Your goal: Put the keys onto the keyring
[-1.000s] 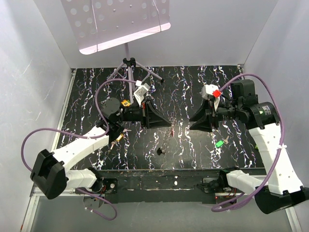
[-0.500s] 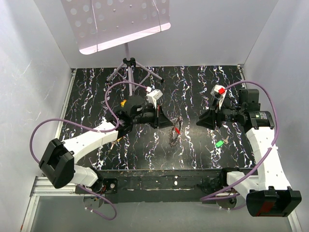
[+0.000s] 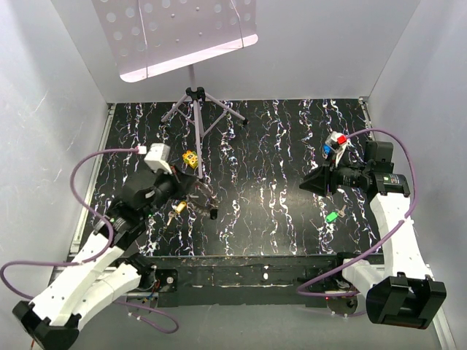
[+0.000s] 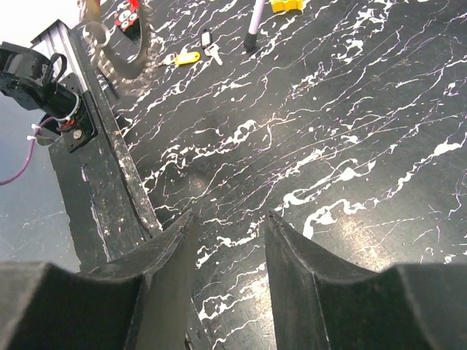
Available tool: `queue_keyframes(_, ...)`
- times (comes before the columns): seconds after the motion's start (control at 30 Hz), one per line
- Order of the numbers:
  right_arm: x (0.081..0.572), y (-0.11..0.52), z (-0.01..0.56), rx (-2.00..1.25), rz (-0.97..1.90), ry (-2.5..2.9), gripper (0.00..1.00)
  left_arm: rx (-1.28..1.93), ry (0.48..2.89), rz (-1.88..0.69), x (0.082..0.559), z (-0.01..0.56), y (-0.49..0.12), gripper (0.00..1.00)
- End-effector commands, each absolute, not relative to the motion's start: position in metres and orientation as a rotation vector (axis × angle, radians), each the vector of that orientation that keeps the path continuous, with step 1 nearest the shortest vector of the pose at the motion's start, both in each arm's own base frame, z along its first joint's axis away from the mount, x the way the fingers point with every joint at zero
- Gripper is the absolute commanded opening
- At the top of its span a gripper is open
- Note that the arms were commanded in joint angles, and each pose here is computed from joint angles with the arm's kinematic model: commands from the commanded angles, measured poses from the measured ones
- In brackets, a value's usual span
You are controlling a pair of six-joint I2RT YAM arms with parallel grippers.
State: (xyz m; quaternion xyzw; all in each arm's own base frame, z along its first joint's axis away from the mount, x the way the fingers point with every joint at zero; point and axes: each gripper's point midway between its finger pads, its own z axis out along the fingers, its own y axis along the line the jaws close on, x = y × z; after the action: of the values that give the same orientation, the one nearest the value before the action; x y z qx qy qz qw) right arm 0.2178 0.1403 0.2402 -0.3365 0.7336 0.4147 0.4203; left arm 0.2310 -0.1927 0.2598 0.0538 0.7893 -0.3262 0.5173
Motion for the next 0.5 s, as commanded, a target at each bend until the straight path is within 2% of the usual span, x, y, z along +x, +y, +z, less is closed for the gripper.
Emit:
queue_keyframes(0.0,0.219,0.141,0.247,-0.857,1.064,1.758,0.49,-0.121,1.938,-0.414,0.249,0.240,-0.117,0.00)
queue_keyframes(0.2,0.217,0.141,0.248,-0.855,1.084,1.734,0.49,-0.287,1.929,-0.324,0.288,0.237,-0.073,0.00)
queue_keyframes(0.47,0.216,0.139,0.244,-0.845,1.099,1.724,0.49,-0.504,1.850,-0.248,0.367,0.234,0.007,0.00)
